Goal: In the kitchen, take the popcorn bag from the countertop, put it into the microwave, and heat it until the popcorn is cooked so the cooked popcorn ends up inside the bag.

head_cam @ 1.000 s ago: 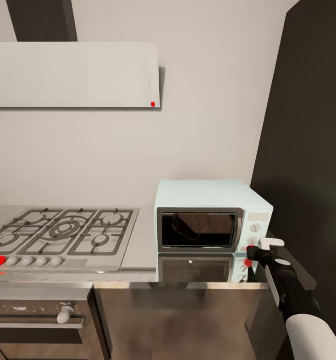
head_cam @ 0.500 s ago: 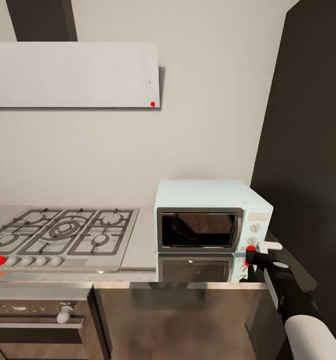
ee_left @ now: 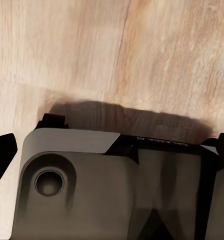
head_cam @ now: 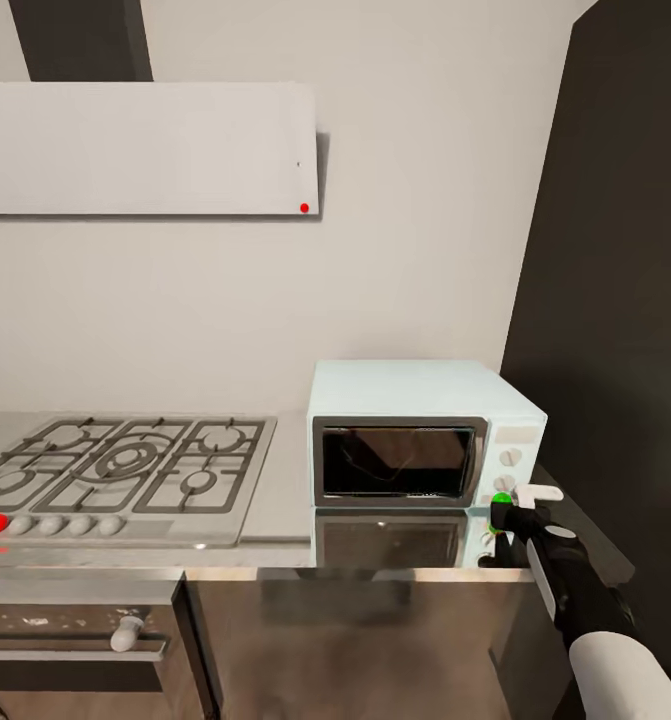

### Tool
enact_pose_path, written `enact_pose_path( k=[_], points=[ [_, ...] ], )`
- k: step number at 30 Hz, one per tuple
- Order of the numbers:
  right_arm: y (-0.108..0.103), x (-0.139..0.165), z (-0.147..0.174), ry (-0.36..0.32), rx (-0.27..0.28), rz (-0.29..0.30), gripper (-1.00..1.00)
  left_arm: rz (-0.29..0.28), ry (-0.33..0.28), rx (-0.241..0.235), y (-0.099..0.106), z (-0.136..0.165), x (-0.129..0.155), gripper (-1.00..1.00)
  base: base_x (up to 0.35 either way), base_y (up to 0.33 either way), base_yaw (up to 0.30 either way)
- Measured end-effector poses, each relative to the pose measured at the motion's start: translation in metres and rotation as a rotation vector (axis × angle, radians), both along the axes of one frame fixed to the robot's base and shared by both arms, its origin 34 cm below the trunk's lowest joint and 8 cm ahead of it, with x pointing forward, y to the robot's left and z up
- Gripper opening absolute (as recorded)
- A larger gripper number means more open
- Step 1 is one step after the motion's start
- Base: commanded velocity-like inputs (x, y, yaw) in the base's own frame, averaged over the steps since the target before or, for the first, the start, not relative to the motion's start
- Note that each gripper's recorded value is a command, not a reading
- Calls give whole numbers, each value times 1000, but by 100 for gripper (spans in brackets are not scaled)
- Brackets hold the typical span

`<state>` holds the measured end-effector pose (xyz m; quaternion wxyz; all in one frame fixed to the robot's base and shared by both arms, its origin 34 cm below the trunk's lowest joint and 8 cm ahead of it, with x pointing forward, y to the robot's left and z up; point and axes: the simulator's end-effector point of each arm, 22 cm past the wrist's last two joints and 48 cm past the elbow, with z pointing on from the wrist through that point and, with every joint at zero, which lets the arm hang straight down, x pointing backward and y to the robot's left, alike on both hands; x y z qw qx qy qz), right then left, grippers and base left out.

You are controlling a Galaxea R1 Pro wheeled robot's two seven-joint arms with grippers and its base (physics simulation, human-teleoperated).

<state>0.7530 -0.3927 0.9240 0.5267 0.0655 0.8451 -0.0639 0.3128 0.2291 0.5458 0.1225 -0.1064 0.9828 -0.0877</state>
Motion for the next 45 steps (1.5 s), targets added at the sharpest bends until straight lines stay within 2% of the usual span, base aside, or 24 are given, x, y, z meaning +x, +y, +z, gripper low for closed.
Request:
enact_pose_path(
  k=[24,26,28,30,32,33,34,36,37,38,39,41,43,45],
  points=[
    [7,4,6,-10,1,19,-100,0,0,0,0,0,0,100,-336,0,0],
    [13,-1,-13,30,9,23,-100,0,0,0,0,0,0,100,-80,0,0],
    [22,-19,-66,134,15,40,-100,1,0,1,0,0,0,100,-21,0,0],
    [37,-46,-125,227,5,82,-100,1,0,1,0,0,0,100,-6,0,0],
    [57,-87,-187,339,-20,148,-100,1,0,1,0,0,0,100,-1,0,0],
    [67,-111,-213,393,-15,174,-100,1,0,1,0,0,0,100,0,0,0],
    [81,-147,-246,476,8,201,-100,1,0,1,1,0,0,100,0,0,0],
    [95,-200,-282,583,39,225,-100,1,0,3,2,0,0,100,0,0,0],
    [98,-251,-311,656,60,228,-100,1,0,4,3,0,0,100,0,0,0],
    [97,-353,-354,794,81,223,-100,2,0,4,3,0,0,100,0,0,0],
    [97,-425,-375,888,92,221,-100,1,0,4,2,0,0,100,0,0,0],
    [97,-430,-376,898,95,220,-100,1,0,4,3,0,0,100,0,0,0],
    [98,-463,-383,938,101,219,-100,1,0,5,3,0,0,100,0,0,0],
    [99,-474,-385,944,103,219,-100,1,0,4,3,0,0,100,0,0,0]
  ],
)
